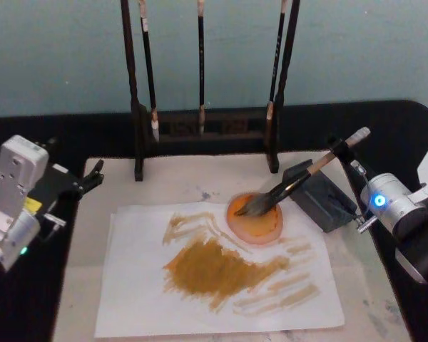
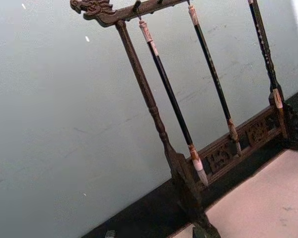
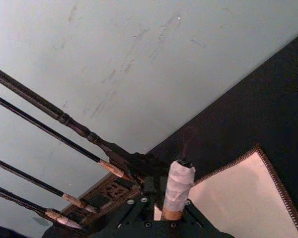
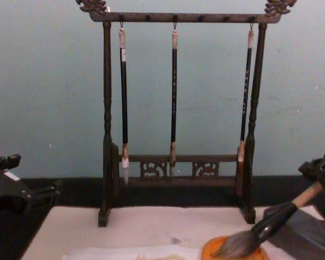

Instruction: Pick up the brush from the inkstone, write on the paper, then place the brush back to its original position.

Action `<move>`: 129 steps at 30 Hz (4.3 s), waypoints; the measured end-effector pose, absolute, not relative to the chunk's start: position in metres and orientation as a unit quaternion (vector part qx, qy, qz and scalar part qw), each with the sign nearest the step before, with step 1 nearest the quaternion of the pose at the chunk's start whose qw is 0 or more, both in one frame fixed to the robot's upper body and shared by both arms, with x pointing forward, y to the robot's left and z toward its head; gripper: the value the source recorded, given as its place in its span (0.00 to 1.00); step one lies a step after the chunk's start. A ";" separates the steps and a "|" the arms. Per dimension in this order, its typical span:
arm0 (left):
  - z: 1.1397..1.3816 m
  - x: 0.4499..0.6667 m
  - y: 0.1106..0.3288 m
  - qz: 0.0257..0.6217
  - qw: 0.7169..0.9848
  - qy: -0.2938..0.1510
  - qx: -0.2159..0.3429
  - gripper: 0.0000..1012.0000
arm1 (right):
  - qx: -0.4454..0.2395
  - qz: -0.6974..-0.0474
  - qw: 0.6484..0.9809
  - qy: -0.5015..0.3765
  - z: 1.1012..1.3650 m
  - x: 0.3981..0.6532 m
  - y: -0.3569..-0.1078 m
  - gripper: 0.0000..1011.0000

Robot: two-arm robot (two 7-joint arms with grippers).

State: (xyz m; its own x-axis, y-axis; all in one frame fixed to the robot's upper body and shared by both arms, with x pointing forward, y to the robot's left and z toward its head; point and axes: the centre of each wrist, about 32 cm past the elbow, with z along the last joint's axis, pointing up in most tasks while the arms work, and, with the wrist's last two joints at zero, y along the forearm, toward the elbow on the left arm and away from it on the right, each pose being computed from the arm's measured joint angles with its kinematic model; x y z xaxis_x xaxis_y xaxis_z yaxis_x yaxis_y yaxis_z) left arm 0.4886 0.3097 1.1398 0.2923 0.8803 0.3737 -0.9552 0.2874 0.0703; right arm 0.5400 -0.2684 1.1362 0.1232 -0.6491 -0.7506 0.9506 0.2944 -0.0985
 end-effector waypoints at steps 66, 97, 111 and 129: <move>1.140 0.489 0.310 0.580 0.791 -0.132 0.141 1.00 | 0.172 -0.611 0.728 0.261 1.142 0.463 -0.288 0.99; 1.140 0.489 0.310 0.580 0.791 -0.132 0.142 1.00 | -0.094 -0.634 0.761 -0.100 1.114 0.467 -0.257 0.99; 1.140 0.489 0.310 0.580 0.791 -0.132 0.141 1.00 | -0.092 -0.635 0.761 -0.100 1.114 0.467 -0.257 0.99; 1.140 0.489 0.310 0.580 0.791 -0.132 0.141 1.00 | -0.092 -0.635 0.761 -0.099 1.114 0.467 -0.257 0.99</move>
